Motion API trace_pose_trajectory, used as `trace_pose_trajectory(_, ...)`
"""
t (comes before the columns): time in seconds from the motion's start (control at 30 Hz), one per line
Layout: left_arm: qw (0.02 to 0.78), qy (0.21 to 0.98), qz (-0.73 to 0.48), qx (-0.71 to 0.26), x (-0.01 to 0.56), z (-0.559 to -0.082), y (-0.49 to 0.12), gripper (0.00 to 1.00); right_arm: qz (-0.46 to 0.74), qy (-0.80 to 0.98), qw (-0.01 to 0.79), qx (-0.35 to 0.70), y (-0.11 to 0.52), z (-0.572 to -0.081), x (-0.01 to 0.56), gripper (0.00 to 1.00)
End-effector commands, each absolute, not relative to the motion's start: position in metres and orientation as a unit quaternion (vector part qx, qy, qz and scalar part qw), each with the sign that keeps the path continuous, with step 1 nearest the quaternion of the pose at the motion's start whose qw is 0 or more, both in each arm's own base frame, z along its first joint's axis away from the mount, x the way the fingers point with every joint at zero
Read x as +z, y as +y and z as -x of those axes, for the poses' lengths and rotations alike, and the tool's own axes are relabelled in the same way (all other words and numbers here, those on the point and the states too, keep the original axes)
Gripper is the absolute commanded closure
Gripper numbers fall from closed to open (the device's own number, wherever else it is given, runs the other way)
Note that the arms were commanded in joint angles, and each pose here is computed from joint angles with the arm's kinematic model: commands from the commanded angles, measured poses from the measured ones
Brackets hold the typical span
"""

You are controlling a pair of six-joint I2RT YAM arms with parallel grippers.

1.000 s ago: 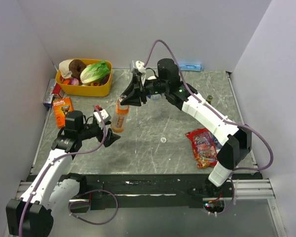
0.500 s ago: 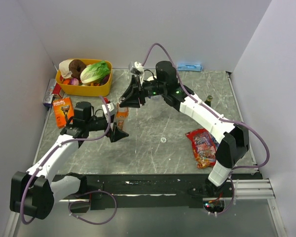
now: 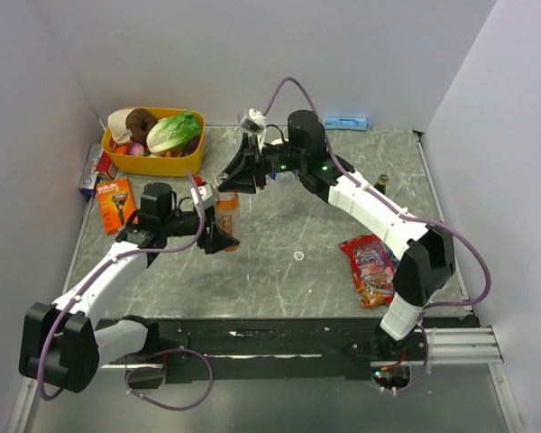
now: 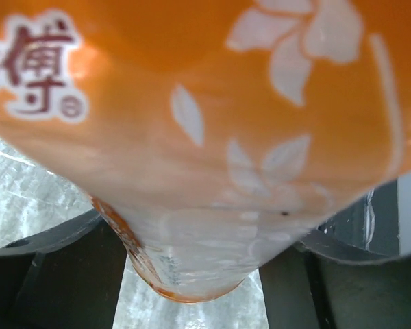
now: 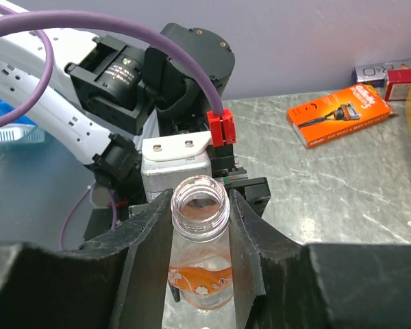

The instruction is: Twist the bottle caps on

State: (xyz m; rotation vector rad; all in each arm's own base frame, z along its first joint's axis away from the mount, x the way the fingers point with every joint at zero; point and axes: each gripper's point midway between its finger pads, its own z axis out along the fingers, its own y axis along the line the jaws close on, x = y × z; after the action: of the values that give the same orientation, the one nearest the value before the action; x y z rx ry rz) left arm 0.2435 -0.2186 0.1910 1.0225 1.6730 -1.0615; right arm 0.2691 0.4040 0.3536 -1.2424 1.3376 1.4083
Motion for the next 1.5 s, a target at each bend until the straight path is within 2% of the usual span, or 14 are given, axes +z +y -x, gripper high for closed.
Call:
trace_pose_trajectory(0.0, 0.477, 0.649, -0.394, -0.443, 0.222, -0.252, -0.227, 0.41, 0.493, 0.520, 0.411, 0.563, 0.403, -0.263, 0.358, 1.00)
trace_pose_trajectory(0.13, 0.466, 0.652, -0.368, -0.472, 0.225, -0.245, -0.229, 0.57, 0.487, 0.527, 0.415, 0.559, 0.397, -0.267, 0.359, 0.95)
trace_pose_trajectory(0.17, 0.461, 0.656, -0.361, -0.476, 0.222, -0.243, -0.229, 0.58, 0.486, 0.536, 0.409, 0.556, 0.394, -0.269, 0.355, 0.90)
trace_pose_trajectory(0.2, 0.462, 0.657, -0.360, -0.474, 0.221, -0.242, -0.228, 0.59, 0.487, 0.536, 0.415, 0.551, 0.390, -0.271, 0.359, 0.74)
trace_pose_trajectory(0.23, 0.464, 0.658, -0.360, -0.471, 0.220, -0.241, -0.227, 0.60, 0.495, 0.528, 0.429, 0.540, 0.387, -0.274, 0.362, 0.66)
trace_pose_trajectory(0.27, 0.467, 0.661, -0.365, -0.460, 0.215, -0.241, -0.225, 0.63, 0.492, 0.548, 0.414, 0.536, 0.381, -0.274, 0.354, 0.52)
trace_pose_trajectory(0.33, 0.462, 0.674, -0.368, -0.443, 0.205, -0.237, -0.220, 0.68, 0.500, 0.544, 0.443, 0.508, 0.366, -0.285, 0.368, 0.44)
trace_pose_trajectory(0.4, 0.477, 0.680, -0.384, -0.404, 0.196, -0.241, -0.212, 0.95, 0.496, 0.561, 0.447, 0.490, 0.343, -0.295, 0.378, 0.36)
trace_pose_trajectory(0.47, 0.492, 0.680, -0.395, -0.375, 0.190, -0.238, -0.204, 0.99, 0.518, 0.555, 0.464, 0.456, 0.328, -0.301, 0.380, 0.34)
trace_pose_trajectory(0.57, 0.511, 0.692, -0.392, -0.327, 0.181, -0.239, -0.191, 0.99, 0.594, 0.548, 0.448, 0.382, 0.301, -0.289, 0.347, 0.33)
trace_pose_trajectory(0.73, 0.548, 0.729, -0.338, -0.233, 0.179, -0.264, -0.161, 0.99, 0.741, 0.514, 0.344, 0.262, 0.255, -0.254, 0.228, 0.30)
trace_pose_trajectory(0.9, 0.559, 0.762, -0.269, -0.187, 0.181, -0.284, -0.132, 0.99, 0.818, 0.463, 0.282, 0.192, 0.224, -0.238, 0.137, 0.39)
trace_pose_trajectory(1.13, 0.545, 0.772, -0.256, -0.204, 0.175, -0.284, -0.126, 0.99, 0.821, 0.482, 0.252, 0.172, 0.225, -0.260, 0.087, 0.45)
trace_pose_trajectory(1.47, 0.532, 0.780, -0.257, -0.207, 0.169, -0.289, -0.126, 0.99, 0.831, 0.481, 0.222, 0.171, 0.226, -0.272, 0.049, 0.43)
